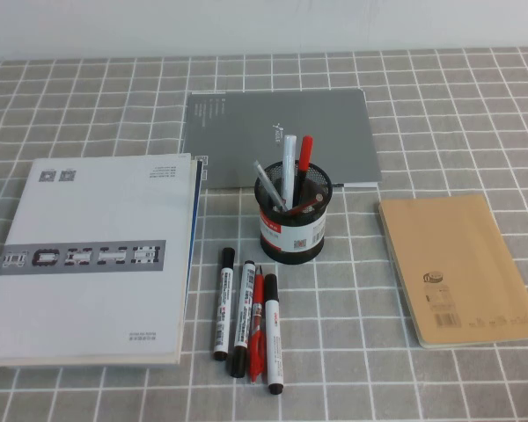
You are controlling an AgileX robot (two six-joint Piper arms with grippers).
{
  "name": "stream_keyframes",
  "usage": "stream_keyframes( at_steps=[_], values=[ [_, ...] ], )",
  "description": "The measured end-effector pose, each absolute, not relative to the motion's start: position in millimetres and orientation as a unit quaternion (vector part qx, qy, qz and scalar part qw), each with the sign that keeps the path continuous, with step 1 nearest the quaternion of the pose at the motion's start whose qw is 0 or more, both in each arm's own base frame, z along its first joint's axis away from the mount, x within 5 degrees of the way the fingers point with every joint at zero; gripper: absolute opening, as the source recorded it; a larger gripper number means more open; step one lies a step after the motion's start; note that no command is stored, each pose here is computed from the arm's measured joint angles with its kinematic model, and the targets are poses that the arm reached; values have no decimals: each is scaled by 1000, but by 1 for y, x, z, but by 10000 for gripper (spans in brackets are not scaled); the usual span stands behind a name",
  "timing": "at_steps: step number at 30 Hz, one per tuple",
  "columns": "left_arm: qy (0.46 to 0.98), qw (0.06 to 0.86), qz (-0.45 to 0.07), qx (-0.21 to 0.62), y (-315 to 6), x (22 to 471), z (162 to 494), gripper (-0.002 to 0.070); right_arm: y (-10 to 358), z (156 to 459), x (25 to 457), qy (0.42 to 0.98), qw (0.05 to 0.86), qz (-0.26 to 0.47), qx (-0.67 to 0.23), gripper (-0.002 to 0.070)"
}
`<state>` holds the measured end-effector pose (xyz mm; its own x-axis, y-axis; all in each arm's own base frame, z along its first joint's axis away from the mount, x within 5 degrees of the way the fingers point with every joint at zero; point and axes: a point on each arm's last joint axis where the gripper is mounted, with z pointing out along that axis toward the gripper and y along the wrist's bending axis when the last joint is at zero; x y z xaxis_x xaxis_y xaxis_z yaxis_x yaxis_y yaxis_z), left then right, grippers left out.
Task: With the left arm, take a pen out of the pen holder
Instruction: 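Take a marker out of the pen holder and lay it on the table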
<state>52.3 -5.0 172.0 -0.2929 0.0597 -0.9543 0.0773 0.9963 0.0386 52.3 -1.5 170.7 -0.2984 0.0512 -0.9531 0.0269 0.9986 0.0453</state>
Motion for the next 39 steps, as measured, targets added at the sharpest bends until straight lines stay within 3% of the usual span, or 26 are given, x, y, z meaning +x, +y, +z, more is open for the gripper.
stream_keyframes(
  at_steps=[20, 26, 30, 35, 39],
  values=[
    [805, 592, -9, 42, -5, 52, 172, -3, -1, 171, 52, 806, 592, 10, 24, -13],
    [802, 595, -54, 13, -9, 52, 173, -3, -1, 171, 52, 806, 592, 10, 24, -13],
    [776, 617, -121, -42, -12, 54, 180, -3, -1, 171, 52, 806, 592, 10, 24, -13],
    [697, 617, -303, -205, -15, 55, 194, -4, -1, 171, 52, 806, 592, 10, 24, -13],
    [660, 623, -336, -253, -11, 56, 199, -3, -1, 171, 52, 806, 592, 10, 24, -13]
  ],
)
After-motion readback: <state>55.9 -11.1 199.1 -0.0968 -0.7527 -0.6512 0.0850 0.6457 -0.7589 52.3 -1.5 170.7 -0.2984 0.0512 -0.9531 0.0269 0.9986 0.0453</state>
